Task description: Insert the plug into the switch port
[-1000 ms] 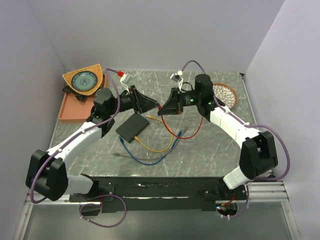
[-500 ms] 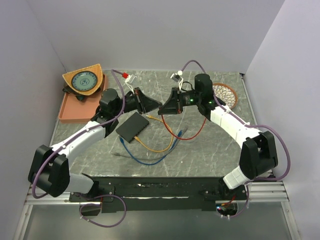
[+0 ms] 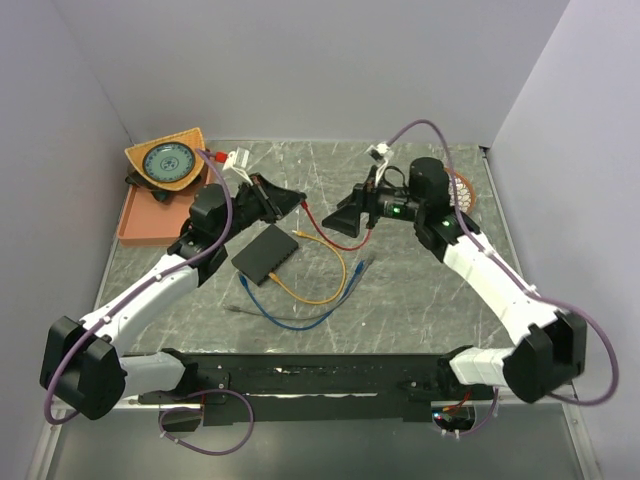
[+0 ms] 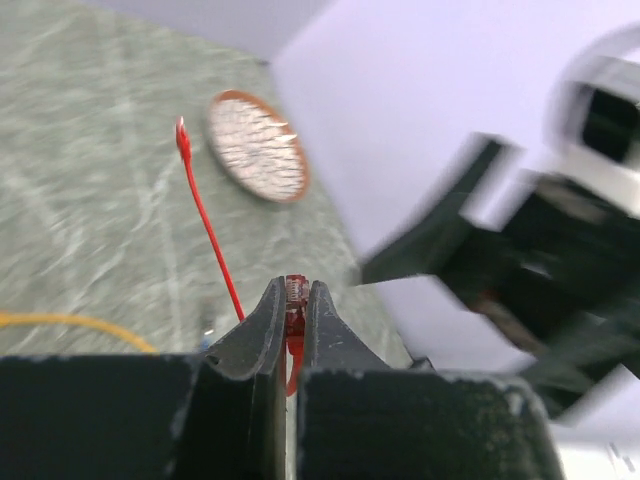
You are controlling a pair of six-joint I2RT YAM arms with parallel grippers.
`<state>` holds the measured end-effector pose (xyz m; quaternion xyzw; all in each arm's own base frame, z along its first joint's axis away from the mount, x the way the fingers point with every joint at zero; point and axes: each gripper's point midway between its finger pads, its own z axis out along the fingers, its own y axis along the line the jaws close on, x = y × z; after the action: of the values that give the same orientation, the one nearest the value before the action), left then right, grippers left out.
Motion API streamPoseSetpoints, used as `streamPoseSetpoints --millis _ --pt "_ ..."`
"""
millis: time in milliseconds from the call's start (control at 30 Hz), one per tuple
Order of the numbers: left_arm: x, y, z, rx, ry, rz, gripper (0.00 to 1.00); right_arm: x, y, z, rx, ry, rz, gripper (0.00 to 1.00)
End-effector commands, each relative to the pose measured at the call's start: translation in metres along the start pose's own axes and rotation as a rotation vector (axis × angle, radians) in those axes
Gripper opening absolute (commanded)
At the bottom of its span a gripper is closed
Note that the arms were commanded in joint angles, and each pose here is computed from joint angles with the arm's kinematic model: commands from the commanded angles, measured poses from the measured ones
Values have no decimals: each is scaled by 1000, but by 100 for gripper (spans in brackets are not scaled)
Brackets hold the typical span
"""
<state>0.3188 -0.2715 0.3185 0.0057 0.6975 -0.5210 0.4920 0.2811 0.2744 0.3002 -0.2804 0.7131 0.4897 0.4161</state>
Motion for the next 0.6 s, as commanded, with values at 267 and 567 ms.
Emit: streamPoseSetpoints --millis 267,567 --pt "-24 31 -5 -254 -98 -80 1 -30 -10 19 354 -103 -165 99" --pt "-22 30 -4 -244 -86 -75 1 -13 -26 63 442 -16 -121 71"
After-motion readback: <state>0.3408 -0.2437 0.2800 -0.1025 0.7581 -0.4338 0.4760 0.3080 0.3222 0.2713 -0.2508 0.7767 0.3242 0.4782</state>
